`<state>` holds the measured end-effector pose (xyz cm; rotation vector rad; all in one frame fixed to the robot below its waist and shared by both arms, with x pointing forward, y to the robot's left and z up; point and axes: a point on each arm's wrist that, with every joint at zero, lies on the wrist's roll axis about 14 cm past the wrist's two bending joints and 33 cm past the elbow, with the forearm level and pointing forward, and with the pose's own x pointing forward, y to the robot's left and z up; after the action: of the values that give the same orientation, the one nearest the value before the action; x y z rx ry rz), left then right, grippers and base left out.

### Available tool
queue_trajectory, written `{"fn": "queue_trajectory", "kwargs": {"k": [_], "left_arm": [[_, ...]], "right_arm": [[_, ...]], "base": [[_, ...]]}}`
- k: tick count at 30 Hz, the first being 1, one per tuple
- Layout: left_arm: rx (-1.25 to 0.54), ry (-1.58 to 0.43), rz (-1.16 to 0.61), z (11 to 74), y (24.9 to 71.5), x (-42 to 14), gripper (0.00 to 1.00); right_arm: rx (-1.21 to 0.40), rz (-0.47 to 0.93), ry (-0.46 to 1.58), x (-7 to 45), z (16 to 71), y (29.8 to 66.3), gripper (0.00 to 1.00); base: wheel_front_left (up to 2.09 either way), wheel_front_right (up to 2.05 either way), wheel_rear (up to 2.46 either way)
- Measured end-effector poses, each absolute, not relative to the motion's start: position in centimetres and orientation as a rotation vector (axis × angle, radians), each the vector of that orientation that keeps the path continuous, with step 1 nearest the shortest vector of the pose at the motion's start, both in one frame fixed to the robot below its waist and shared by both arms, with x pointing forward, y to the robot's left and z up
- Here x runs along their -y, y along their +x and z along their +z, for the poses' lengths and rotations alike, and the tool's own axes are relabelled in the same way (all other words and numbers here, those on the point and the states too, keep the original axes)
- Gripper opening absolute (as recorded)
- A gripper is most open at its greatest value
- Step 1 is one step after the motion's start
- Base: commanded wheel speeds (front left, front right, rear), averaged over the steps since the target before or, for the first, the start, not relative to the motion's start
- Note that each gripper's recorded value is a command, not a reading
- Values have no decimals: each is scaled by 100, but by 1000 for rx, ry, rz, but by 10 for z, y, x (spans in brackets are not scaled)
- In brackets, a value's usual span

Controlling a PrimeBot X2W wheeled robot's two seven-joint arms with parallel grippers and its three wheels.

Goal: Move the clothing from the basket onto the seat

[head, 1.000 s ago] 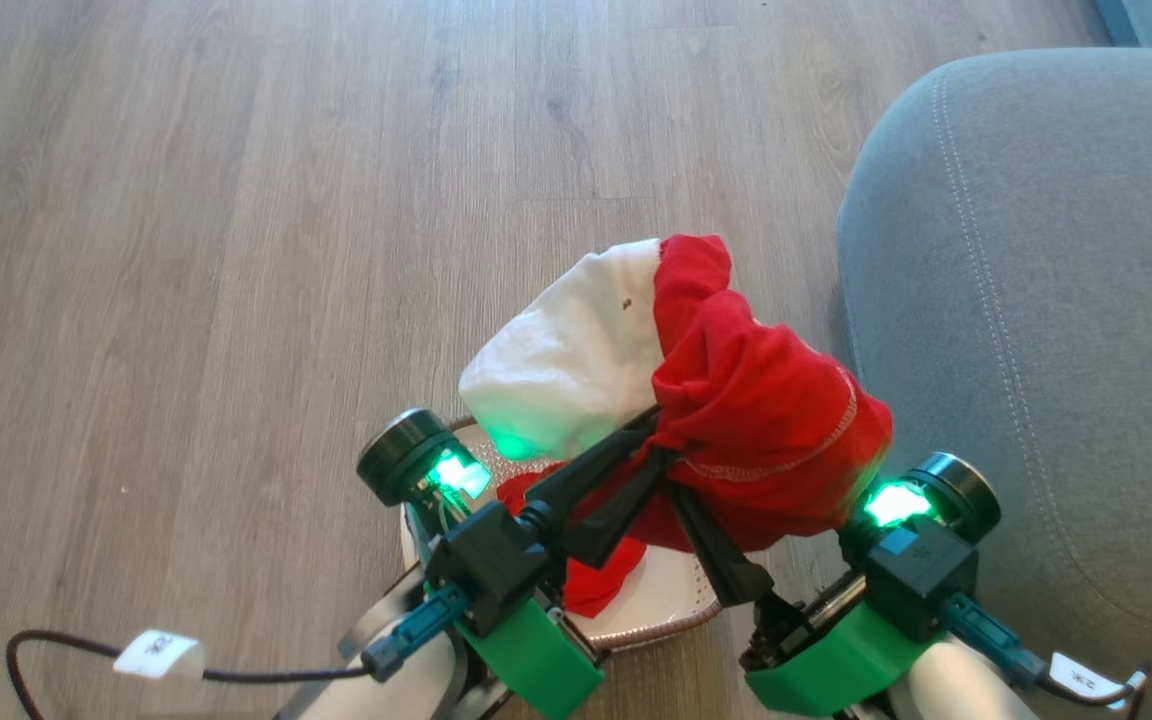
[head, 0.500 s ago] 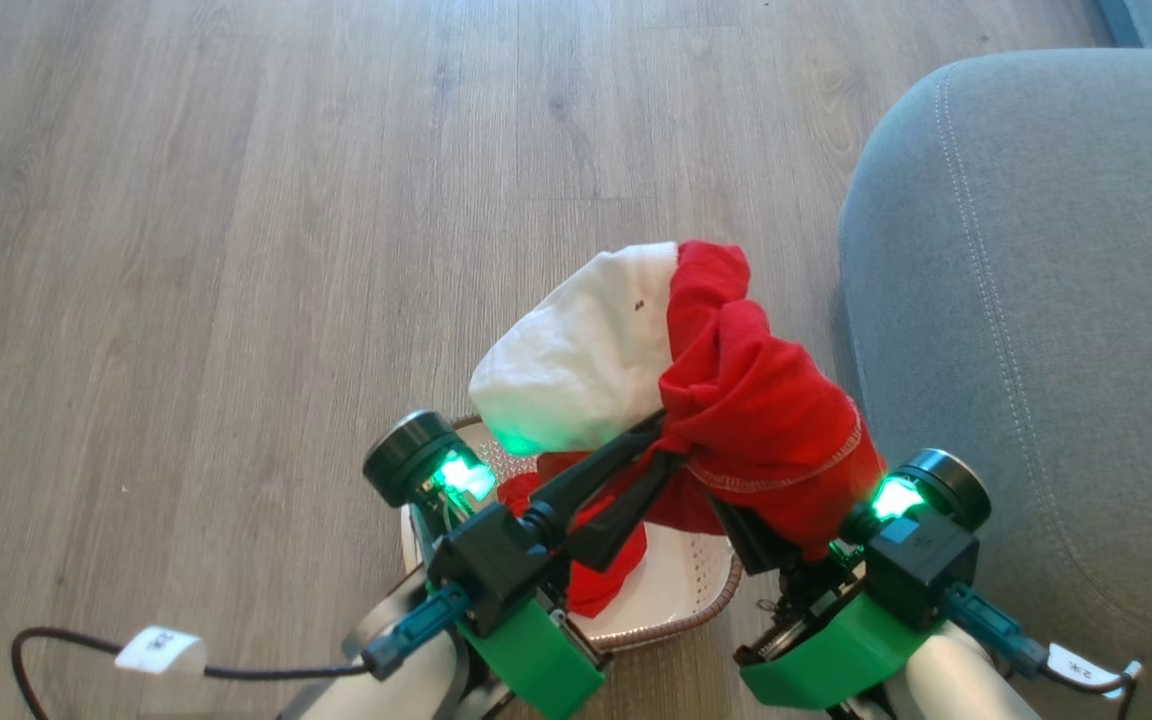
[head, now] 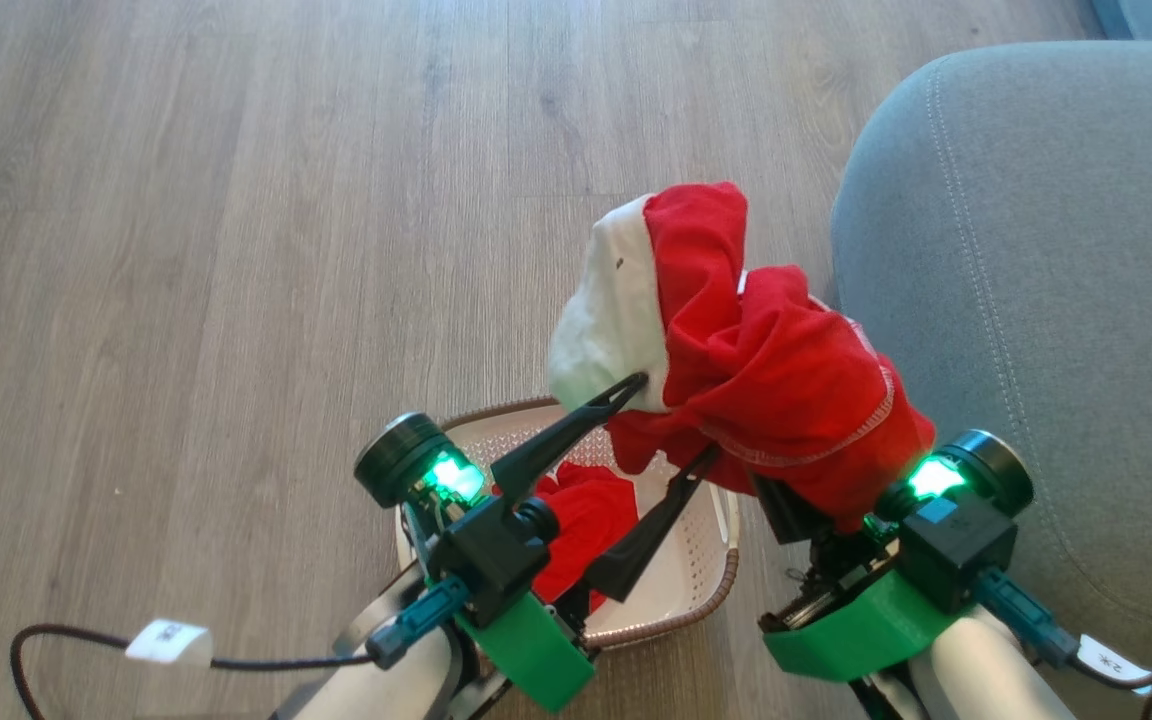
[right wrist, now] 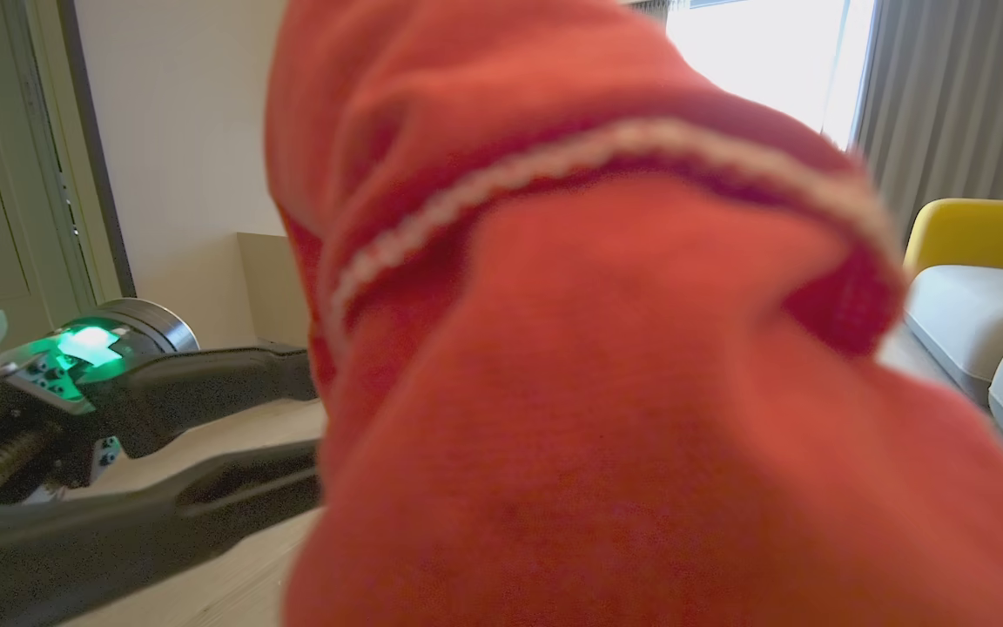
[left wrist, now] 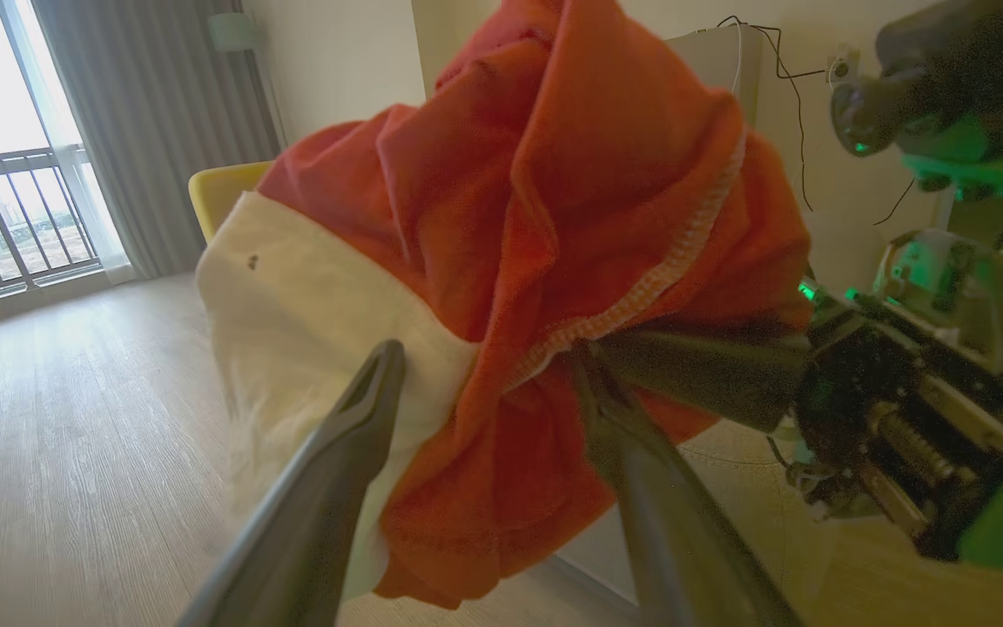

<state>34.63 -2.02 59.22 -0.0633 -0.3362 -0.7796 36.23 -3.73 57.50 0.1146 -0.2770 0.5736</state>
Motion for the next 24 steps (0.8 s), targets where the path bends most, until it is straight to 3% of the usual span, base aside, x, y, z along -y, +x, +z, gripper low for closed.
{"fn": "queue_trajectory", "kwargs": {"k": [15,24], "left_arm": [[300,-27,-734,579,355,8,100],[245,-11,-698,560,353,-3,100]], "right_arm": [[320,473,22,64,583,377,0],[306,334,-79,107,577,391,0]], "base": [[0,0,0],[0,0,0]]}}
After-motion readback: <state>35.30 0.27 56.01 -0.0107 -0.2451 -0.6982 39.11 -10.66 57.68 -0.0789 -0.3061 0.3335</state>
